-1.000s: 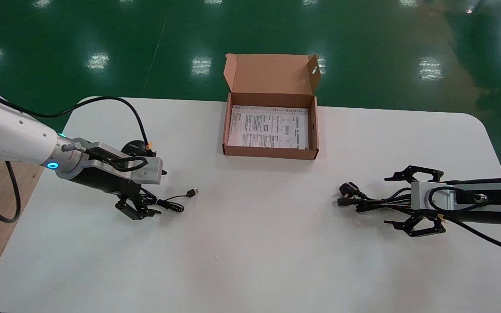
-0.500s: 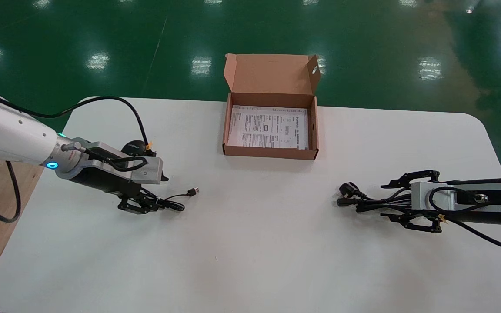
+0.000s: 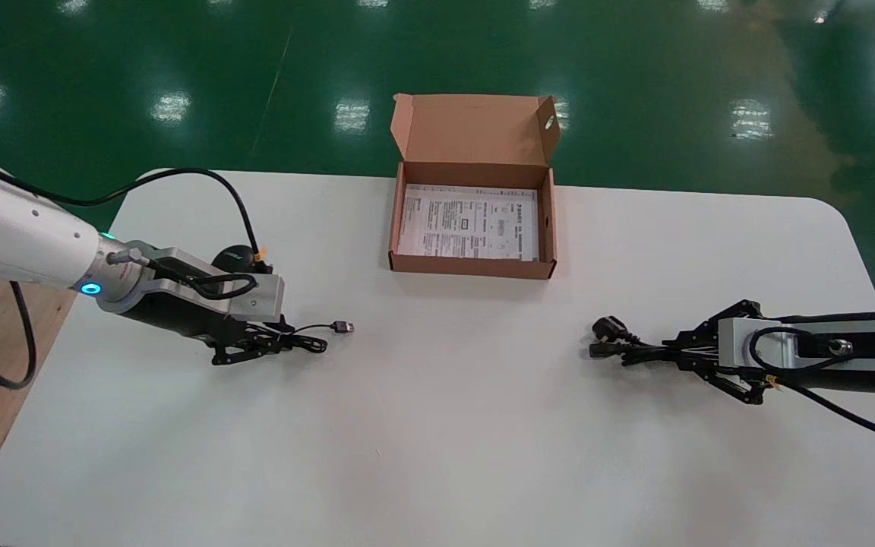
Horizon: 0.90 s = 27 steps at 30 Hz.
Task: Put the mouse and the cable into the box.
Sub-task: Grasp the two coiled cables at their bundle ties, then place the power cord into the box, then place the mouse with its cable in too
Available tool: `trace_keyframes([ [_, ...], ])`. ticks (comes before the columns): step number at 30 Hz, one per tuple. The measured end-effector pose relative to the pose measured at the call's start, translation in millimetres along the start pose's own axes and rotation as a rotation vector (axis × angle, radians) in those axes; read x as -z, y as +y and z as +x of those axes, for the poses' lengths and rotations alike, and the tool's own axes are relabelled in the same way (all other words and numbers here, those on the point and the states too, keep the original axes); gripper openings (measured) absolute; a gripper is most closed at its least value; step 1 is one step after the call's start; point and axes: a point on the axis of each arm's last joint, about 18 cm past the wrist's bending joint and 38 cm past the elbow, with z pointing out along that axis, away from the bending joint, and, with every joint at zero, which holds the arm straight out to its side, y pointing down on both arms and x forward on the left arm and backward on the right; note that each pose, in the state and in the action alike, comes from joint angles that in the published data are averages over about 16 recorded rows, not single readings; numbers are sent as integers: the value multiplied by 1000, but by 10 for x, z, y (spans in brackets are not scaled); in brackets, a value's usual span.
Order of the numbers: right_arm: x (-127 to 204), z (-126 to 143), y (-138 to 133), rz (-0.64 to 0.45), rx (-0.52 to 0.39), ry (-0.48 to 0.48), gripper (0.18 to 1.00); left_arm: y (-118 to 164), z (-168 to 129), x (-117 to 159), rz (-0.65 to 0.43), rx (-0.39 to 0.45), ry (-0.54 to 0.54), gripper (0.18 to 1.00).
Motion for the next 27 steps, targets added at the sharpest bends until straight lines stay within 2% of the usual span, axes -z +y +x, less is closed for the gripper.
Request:
trace_keyframes([
  [6,54,83,-45,13,14,20,279,-21,-96,112,16,15,-35,299],
  [13,157,468,-305,53,62,103,226,-127,-471,531,101,59,-197,249],
  [20,82,1084,-896,98,178,231,212,-475,-1042,1259,246,29,-459,241],
  [27,-331,1483,-1610,127,301,330,211,-1020,-1424,1910,382,-109,-676,239],
])
